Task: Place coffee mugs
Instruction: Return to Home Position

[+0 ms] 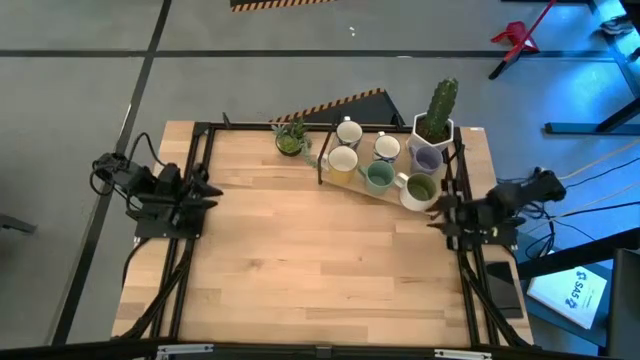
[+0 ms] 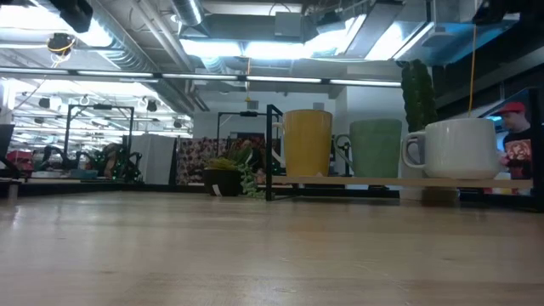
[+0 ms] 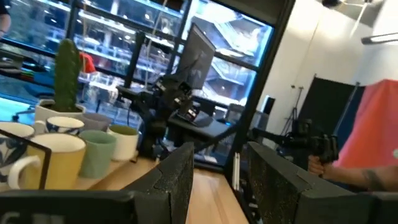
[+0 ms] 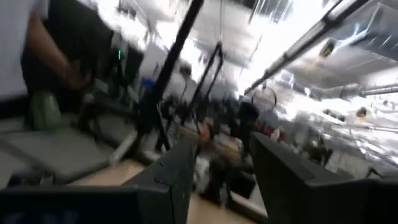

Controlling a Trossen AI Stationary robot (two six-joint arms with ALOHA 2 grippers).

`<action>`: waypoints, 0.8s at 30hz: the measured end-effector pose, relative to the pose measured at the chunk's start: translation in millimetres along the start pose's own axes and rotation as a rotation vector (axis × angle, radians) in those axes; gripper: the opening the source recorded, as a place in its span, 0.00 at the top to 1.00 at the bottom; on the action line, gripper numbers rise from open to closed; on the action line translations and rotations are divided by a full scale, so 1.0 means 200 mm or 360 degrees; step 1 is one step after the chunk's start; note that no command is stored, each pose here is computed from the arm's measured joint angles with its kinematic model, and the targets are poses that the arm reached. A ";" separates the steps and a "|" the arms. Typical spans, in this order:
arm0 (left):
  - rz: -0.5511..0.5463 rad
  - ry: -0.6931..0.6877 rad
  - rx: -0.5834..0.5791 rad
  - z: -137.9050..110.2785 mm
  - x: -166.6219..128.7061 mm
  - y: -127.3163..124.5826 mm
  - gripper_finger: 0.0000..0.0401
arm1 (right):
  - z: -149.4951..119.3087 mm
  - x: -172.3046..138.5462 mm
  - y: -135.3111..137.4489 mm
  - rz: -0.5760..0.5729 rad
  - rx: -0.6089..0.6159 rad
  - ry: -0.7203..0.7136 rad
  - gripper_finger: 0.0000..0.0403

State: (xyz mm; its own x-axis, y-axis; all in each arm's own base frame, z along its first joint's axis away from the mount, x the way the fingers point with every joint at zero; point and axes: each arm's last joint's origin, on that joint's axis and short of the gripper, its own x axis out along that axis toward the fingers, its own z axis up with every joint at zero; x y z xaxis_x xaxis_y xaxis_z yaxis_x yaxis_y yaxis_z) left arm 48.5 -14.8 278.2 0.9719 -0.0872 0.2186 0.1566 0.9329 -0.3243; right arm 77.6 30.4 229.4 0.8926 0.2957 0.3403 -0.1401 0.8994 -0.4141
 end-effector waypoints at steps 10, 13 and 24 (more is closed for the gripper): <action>0.0120 0.0208 0.0002 -0.25 0.05 0.04 0.65 | -0.12 -0.01 0.10 0.0346 -0.0020 -0.0206 0.64; 0.0143 0.0265 -0.0036 -0.33 0.06 0.06 0.65 | -0.16 -0.01 0.11 0.0290 -0.0035 -0.0052 0.64; 0.0143 0.0212 -0.0120 -0.56 0.08 0.10 0.65 | -0.20 -0.02 0.11 0.0201 -0.0153 0.0165 0.63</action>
State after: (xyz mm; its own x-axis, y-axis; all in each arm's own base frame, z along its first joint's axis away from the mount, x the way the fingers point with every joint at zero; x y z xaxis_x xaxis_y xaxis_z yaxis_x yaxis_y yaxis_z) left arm 87.7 -37.1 172.3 0.9965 -0.0546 0.0635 0.0758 0.9106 -0.4062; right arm 89.1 37.0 184.4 0.9106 0.3648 0.1941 -0.2162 0.8209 -0.5286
